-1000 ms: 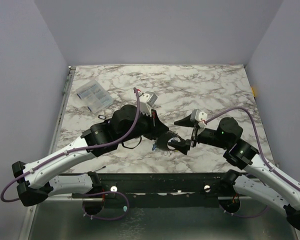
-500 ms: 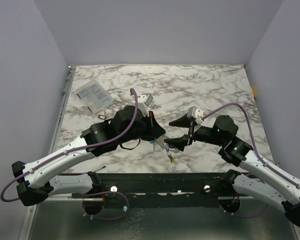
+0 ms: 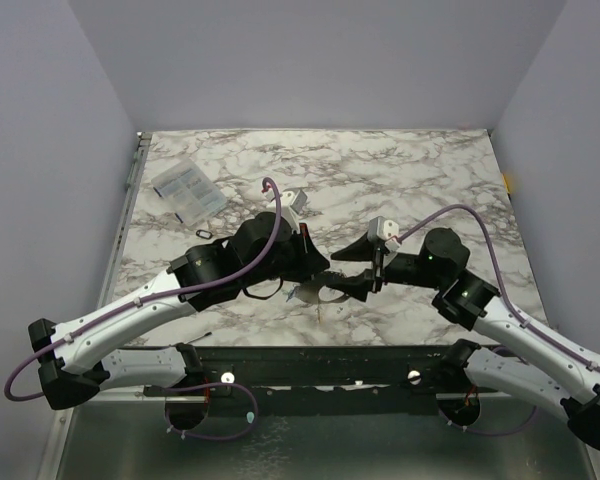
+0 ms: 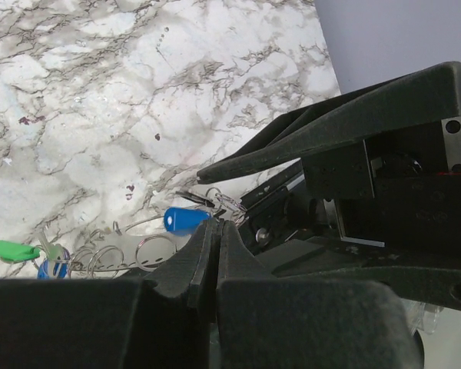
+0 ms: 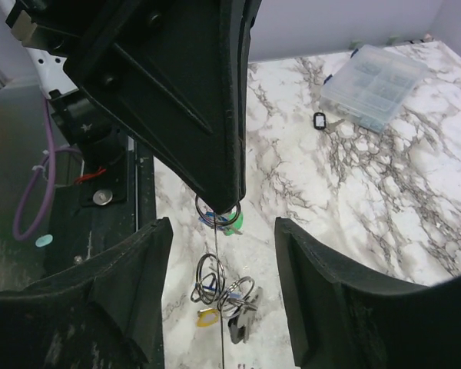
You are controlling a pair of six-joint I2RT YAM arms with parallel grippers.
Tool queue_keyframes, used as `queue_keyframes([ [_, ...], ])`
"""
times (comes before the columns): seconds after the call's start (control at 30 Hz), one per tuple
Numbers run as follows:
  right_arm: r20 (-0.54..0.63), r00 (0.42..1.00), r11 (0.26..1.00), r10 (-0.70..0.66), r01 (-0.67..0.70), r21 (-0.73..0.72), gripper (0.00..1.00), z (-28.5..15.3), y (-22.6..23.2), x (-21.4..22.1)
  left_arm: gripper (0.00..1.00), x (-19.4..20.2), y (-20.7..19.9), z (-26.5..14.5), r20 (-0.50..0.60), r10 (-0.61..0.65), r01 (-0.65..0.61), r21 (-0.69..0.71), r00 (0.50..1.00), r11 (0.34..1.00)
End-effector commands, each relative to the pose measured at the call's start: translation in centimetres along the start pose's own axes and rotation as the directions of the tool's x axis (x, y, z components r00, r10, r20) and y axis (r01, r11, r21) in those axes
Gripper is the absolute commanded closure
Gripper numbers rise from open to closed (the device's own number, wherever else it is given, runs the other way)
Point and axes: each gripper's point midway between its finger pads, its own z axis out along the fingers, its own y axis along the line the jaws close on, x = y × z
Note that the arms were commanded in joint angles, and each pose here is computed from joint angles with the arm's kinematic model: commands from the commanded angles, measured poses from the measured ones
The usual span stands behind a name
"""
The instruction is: Put the keys on the keyring
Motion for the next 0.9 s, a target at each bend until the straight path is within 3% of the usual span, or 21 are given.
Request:
queue_keyframes([
  [0.0, 0.037, 0.999, 0.998, -0.028, 0.030, -0.049, 0.39, 0.6, 0.4, -1.4, 1.00, -0.9, -0.7, -0.4, 0.029, -0.022, 0.022, 0.012, 0.999, 1.000],
  [0.2, 0.027, 0.999, 0.998, -0.033, 0.034, -0.055, 0.53, 1.0, 0.3, -1.1, 1.00, -0.9, -0.6, -0.4, 0.033, -0.025, 0.024, 0.008, 0.999, 1.000],
  [0.47, 0.039, 0.999, 0.997, -0.035, 0.038, -0.067, 0.53, 1.4, 0.4, -1.2, 1.00, -0.7, -0.5, 0.0, 0.021, -0.017, 0.017, 0.001, 1.000, 1.000],
  [0.63, 0.030, 0.999, 0.997, -0.032, 0.034, -0.071, 0.59, 1.7, 0.3, -0.8, 1.00, -0.7, -0.6, 0.0, 0.020, -0.017, 0.017, 0.004, 1.000, 1.000],
  [0.77, 0.031, 0.999, 0.997, -0.033, 0.035, -0.073, 0.75, 1.8, 0.4, -0.6, 1.00, -0.7, -0.6, -0.1, 0.020, -0.019, 0.019, 0.004, 1.000, 1.000],
  [0.87, 0.020, 0.999, 0.997, -0.030, 0.031, -0.071, 0.72, 1.8, 0.3, -0.3, 1.00, -0.7, -0.6, -0.1, 0.021, -0.020, 0.020, 0.006, 1.000, 1.000],
])
